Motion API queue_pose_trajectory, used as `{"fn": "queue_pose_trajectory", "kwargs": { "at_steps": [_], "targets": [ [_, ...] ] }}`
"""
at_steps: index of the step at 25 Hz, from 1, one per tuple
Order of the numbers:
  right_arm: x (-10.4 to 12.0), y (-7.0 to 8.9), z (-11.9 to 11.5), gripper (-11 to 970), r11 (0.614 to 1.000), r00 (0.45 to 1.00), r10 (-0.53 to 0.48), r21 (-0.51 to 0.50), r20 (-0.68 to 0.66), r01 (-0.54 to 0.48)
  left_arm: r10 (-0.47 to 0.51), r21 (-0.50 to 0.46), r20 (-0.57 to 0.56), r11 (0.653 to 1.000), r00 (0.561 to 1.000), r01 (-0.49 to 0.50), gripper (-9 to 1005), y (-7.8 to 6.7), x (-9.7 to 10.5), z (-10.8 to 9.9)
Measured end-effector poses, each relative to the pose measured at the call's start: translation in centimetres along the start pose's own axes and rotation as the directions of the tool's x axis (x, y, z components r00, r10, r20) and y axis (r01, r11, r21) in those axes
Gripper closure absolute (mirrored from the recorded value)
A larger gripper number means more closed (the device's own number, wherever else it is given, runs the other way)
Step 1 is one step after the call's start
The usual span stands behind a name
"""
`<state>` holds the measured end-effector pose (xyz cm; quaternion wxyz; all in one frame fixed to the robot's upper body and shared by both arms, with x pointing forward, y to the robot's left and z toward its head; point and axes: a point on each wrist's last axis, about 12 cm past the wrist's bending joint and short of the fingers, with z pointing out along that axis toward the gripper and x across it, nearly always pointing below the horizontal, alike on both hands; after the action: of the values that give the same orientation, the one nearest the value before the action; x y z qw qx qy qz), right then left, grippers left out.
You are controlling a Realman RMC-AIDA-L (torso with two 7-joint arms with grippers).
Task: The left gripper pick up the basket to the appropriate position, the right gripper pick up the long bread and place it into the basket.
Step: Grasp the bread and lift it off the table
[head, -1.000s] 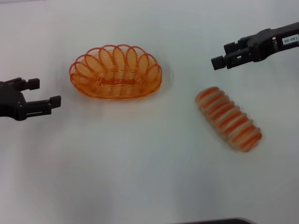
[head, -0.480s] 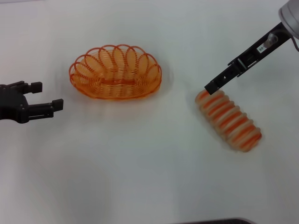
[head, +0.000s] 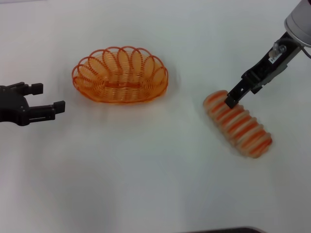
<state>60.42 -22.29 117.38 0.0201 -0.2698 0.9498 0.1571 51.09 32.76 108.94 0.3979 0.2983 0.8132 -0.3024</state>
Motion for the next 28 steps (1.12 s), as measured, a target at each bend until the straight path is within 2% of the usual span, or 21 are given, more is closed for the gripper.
{"fn": "queue_pose_trajectory", "kwargs": {
  "at_steps": [8,16,28],
  "targets": [
    [-0.2,0.3,0.6,61,0.998,0.999,0.038,0.054,-0.036,-0.036,0.009,0.002,-0.011,1.000,1.000,-0.009,105,0.0,0.0,-0.1],
    [-0.6,0.9,1.4,73,0.996,0.998,0.028,0.089,-0.055,-0.023,0.007,0.006,-0.017,1.000,1.000,-0.007,105,-0.1,0.2,-0.2],
    [-0.9,1.3,2.4,91,0.996,0.997,0.016,0.090,-0.078,-0.009,0.002,0.002,-0.039,1.000,0.999,-0.001,106,0.0,0.5,-0.1]
  ]
}}
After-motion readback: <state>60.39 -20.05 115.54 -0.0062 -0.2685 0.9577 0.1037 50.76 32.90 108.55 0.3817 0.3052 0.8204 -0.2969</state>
